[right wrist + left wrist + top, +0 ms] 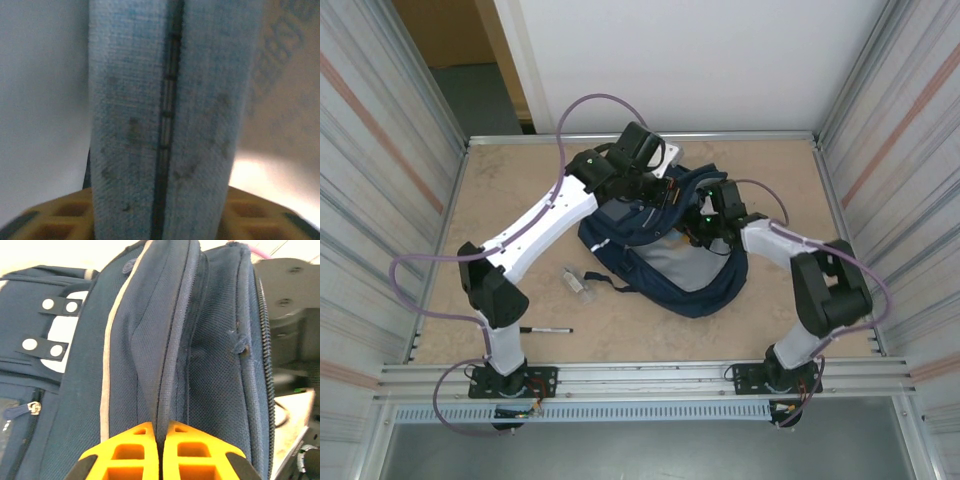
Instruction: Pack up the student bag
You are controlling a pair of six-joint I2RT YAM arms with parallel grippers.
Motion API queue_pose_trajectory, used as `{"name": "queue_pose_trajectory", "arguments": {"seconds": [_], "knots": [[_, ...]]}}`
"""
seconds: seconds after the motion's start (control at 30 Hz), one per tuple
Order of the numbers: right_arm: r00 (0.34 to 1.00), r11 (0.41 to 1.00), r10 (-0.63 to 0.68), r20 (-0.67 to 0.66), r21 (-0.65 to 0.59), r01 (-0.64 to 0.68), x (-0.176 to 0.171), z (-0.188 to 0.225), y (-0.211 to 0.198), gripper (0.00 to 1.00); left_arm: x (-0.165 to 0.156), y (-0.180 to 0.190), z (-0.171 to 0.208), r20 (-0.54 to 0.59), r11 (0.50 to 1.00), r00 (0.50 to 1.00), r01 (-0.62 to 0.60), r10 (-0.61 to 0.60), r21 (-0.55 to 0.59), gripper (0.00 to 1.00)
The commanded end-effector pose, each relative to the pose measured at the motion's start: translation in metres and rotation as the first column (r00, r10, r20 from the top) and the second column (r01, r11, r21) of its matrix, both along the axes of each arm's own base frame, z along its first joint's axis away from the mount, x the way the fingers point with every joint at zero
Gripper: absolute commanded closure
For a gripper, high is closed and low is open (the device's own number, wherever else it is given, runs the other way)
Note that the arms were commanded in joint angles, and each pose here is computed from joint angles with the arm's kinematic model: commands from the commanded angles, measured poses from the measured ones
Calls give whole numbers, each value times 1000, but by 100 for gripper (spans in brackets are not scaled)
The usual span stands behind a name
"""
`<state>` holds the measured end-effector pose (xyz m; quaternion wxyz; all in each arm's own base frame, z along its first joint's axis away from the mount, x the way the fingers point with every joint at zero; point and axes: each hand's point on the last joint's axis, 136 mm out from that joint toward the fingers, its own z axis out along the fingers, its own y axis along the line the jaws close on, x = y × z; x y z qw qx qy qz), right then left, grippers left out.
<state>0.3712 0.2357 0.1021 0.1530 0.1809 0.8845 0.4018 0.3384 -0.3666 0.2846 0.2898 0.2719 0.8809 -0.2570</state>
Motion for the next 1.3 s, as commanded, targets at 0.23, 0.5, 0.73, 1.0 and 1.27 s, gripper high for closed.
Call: {"name": "queue_pose_trajectory", "arguments": {"seconds": [0.23,0.5,0.73,1.0,1.27], "knots": [[992,994,-110,-55,-27,109,8,-2,17,31,7,2,71,101,973,995,19,4,-231,100],[999,987,-33,-3,-158,32,-22,7,-14,29,14,6,59,72,967,997,15,4,-255,100],[998,982,-64,12,-178,65,-3,-11,-27,41,12,2,60,65,963,998,30,-13,-268,100],[999,997,44,26,-66,-42,8,-24,23,62,10,-6,62,44,952,998,57,-46,-300,100],[996,996,56,63,64,-60,30,-4,75,69,12,-10,50,12,949,999,43,-42,-312,100]]}}
